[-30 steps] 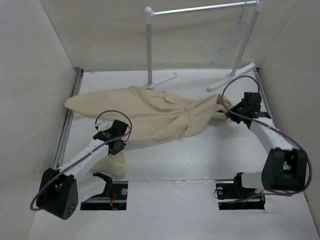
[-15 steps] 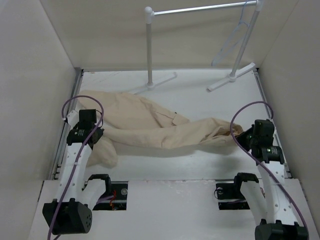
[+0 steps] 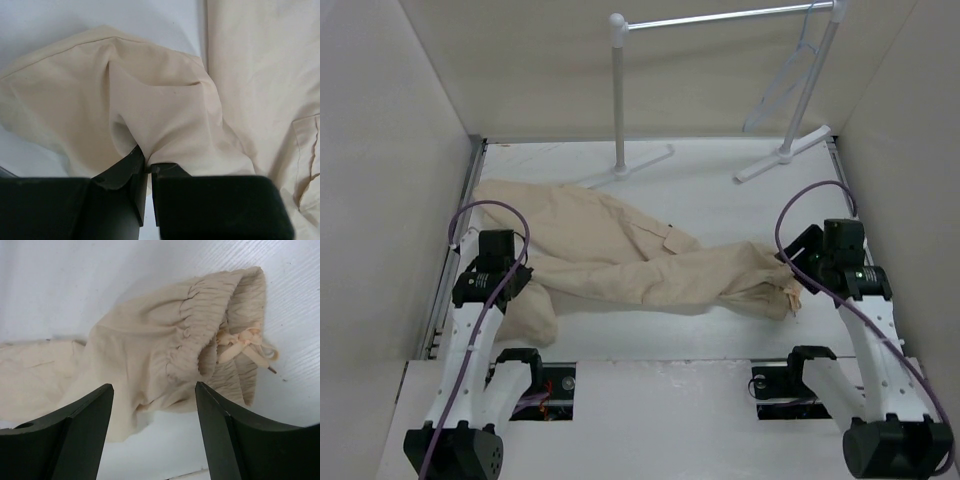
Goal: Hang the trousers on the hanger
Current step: Flatten out the trousers at the center of the board.
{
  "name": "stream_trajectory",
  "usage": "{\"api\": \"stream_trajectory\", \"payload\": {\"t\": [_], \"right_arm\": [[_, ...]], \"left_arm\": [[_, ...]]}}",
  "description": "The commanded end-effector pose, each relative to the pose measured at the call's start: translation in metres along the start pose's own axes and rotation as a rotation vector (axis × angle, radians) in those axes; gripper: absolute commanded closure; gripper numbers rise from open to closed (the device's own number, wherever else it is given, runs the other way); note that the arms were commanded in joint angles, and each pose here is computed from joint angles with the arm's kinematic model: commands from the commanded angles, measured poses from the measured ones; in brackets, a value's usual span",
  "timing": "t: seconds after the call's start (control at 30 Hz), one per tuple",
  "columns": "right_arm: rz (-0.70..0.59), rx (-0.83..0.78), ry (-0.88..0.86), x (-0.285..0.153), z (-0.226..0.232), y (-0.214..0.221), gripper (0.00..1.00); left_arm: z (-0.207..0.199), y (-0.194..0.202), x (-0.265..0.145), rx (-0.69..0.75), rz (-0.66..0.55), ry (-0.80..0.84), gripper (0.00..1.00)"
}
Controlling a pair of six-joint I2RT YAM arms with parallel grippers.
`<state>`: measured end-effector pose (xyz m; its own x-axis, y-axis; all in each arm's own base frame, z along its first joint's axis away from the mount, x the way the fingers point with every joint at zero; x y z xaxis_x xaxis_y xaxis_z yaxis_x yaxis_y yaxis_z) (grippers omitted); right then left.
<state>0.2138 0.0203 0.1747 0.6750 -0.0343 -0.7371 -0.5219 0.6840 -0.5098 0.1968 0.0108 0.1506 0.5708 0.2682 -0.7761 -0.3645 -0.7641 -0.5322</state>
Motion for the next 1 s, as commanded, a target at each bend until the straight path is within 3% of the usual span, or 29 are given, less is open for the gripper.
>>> {"api": "stream_trajectory", "payload": {"t": [0.0, 0.1, 0.23, 0.37, 0.43, 0.5, 0.57, 0.67, 0.8, 0.97], "right_arm": [[-0.061, -0.024, 0.053, 0.008, -0.006, -0.013, 0.29], [-0.096, -0.016, 0.119, 0.005, -0.026, -0.011, 0.30], [0.060, -0.020, 0.109, 0.029, -0.028, 0.022, 0.31], [0.090, 0.000, 0.092, 0.050, -0.018, 0.021, 0.34], [0.104, 0.019, 0.083, 0.060, -0.012, 0.012, 0.45], [0.089, 0.055, 0.037, 0.063, 0.005, -0.010, 0.79], [-0.045, 0.093, -0.070, 0.054, 0.039, -0.056, 0.88], [-0.214, 0.087, -0.281, 0.019, 0.117, -0.136, 0.91], [-0.362, 0.047, -0.478, -0.066, 0.202, -0.213, 0.91], [-0.409, 0.022, -0.580, -0.129, 0.215, -0.220, 0.89]], "left_arm": [[-0.001, 0.002, -0.004, 0.004, 0.009, 0.015, 0.96], [-0.003, 0.000, -0.007, -0.002, 0.002, 0.027, 0.96], [-0.007, -0.001, -0.006, -0.003, -0.002, 0.038, 0.96], [-0.013, -0.005, -0.003, -0.005, -0.012, 0.048, 0.96], [-0.016, -0.007, -0.001, -0.006, -0.015, 0.051, 0.96], [-0.021, -0.011, 0.002, -0.011, -0.023, 0.056, 0.96], [-0.028, -0.019, 0.005, -0.020, -0.036, 0.064, 0.96], [-0.049, -0.043, 0.005, -0.039, -0.068, 0.084, 0.96], [-0.082, -0.098, -0.023, -0.100, -0.156, 0.167, 0.96], [-0.096, -0.141, -0.064, -0.161, -0.241, 0.238, 0.96]]}}
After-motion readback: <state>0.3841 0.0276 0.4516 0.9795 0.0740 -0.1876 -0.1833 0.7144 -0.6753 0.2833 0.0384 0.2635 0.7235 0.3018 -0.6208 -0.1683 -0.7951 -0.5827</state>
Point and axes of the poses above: each gripper's point midway between its finger pads, its own x axis out along the fingers, its own z axis along the line the jaws close on, y = z × x, the point moved 2 cm from there along -x, back along the fingers, and after that the axes turned 4 degrees about -x, right-handed, at the moved point
